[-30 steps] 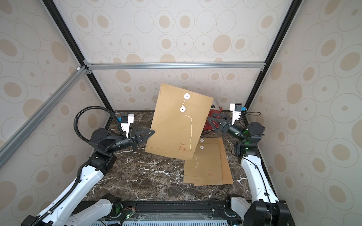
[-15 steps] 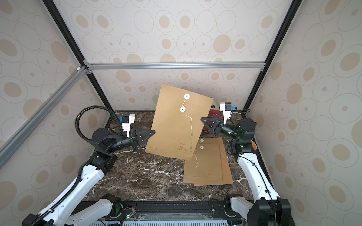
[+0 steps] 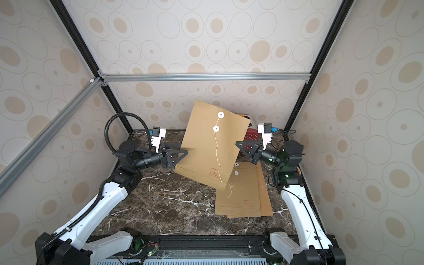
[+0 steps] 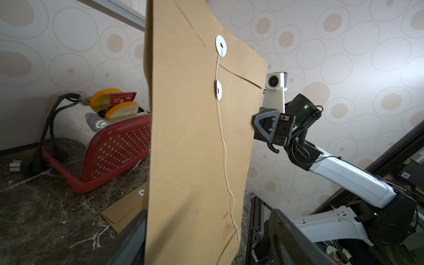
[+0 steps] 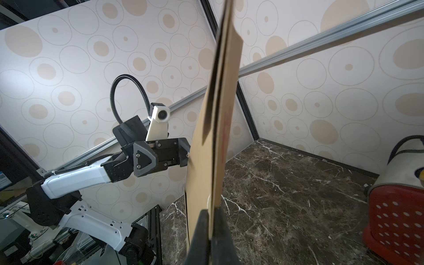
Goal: Close the mouth of the file bag
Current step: Pick up the file bag from the center of the board.
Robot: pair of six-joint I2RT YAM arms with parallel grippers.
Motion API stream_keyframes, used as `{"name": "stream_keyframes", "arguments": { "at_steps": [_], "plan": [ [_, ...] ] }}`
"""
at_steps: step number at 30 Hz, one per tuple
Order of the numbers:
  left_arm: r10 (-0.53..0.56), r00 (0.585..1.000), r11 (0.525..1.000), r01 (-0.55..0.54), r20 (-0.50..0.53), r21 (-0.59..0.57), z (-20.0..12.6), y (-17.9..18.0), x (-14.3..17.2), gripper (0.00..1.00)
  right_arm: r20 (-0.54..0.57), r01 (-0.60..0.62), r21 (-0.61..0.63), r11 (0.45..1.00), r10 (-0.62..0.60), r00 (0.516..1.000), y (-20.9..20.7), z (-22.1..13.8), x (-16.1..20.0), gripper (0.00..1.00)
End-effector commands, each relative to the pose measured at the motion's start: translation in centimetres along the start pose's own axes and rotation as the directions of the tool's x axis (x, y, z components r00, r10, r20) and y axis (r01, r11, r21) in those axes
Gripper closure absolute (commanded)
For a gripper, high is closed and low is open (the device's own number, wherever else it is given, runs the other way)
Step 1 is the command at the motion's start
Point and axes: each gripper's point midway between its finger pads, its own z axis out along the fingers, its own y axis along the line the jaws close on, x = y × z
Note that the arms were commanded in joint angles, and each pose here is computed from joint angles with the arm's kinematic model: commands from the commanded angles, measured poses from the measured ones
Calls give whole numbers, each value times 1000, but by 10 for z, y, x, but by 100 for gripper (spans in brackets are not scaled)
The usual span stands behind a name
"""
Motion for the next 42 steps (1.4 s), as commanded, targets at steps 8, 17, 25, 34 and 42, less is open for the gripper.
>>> {"name": "stream_keyframes", "arguments": {
  "at_steps": [8, 17, 25, 34, 42],
  "plan": [
    [100, 993, 993, -104, 67, 53, 7, -18, -40, 29, -33, 33, -42, 999, -34, 999, 25, -6, 4, 100],
    [80, 996, 995, -82, 47, 61, 12, -9, -30, 58, -47, 12, -46, 999, -14, 999, 22, -5, 12, 100],
    [29, 999, 996, -31, 20, 79, 18, 0, -18, 42, -51, 6, -71, 997, -9, 999, 27, 8, 19, 100],
    [18, 1000, 999, -18, 7, 47, 16, 4, -14, 31, -35, 6, -93, 996, -9, 999, 36, 7, 15, 100],
    [26, 999, 998, -27, 25, 51, 15, 2, -16, 28, -24, 41, -105, 994, -44, 999, 55, -2, 13, 100]
  ]
}}
